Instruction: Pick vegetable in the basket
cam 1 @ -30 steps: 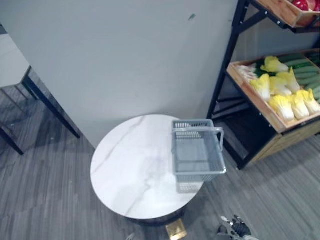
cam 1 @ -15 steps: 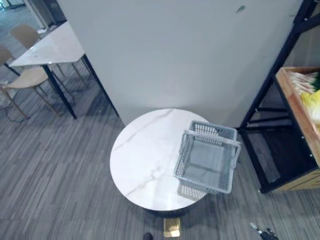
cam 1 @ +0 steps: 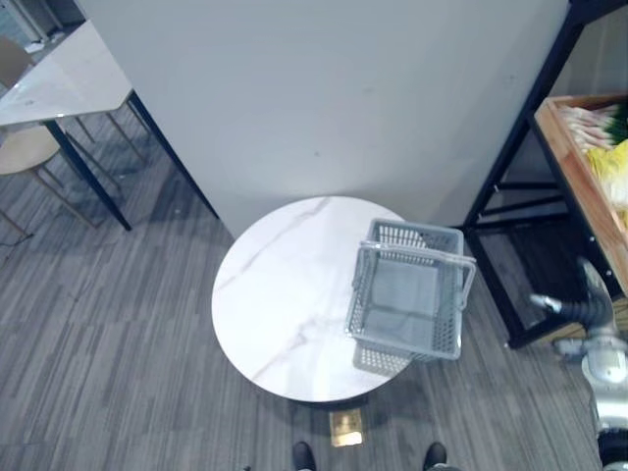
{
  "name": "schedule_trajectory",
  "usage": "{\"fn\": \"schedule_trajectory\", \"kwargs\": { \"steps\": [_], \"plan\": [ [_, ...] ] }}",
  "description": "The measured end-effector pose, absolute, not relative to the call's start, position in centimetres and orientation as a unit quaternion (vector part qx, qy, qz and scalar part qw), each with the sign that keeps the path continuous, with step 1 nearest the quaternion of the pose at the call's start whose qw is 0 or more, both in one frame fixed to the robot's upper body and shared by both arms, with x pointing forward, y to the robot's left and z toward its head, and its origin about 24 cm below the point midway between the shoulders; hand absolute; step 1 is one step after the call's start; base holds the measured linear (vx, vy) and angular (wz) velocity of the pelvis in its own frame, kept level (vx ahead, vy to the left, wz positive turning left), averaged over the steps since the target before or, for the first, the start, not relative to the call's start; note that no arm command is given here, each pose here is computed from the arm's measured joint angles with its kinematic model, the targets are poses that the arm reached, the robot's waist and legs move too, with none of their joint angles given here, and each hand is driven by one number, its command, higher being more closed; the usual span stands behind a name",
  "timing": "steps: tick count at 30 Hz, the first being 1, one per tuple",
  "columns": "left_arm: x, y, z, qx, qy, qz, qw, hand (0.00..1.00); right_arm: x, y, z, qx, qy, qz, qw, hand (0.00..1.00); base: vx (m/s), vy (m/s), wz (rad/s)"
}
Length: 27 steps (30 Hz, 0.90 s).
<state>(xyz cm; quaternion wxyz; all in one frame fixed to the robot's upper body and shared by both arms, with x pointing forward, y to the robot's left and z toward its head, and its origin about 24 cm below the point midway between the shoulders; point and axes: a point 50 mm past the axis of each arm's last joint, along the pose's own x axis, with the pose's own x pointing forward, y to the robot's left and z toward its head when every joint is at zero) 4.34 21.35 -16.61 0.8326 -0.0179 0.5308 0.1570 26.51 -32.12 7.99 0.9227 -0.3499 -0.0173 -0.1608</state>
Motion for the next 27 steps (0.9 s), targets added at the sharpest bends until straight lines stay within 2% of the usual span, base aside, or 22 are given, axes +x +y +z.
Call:
{"fn": "schedule_trajectory", "kwargs": {
  "steps": [2, 5, 12, 17, 27],
  "plan": [
    [4.5, 21.5, -16.5, -0.015, 0.527, 0.155, 0.835, 0.00, 28.0, -29.9, 10.5, -0.409, -0.075, -0.107, 0.903, 0.00, 0.02, -0.011, 0.06],
    [5.0, 22.0, -16.3, -0.010, 0.516, 0.157, 0.842, 0.00, 30.2, -26.6, 12.5, -0.438, -0.126, -0.047, 0.889, 0.00, 0.02, -0.012, 0.15],
    [5.5, 22.2, -16.1, -0.010, 0.504, 0.161, 0.848, 0.00, 34.4, -21.6, 15.3, -0.483, -0.174, 0.039, 0.857, 0.00, 0.02, 0.000, 0.15],
    [7.0, 22.1, -15.8, -0.010, 0.486, 0.159, 0.859, 0.00, 36.9, -21.2, 16.8, -0.542, -0.152, 0.045, 0.825, 0.00, -0.01, 0.002, 0.08],
    [8.1, 22.2, -15.6, -0.004, 0.472, 0.166, 0.866, 0.00, 38.6, -22.1, 18.2, -0.565, -0.119, 0.015, 0.817, 0.00, -0.01, 0.004, 0.03]
  ]
}}
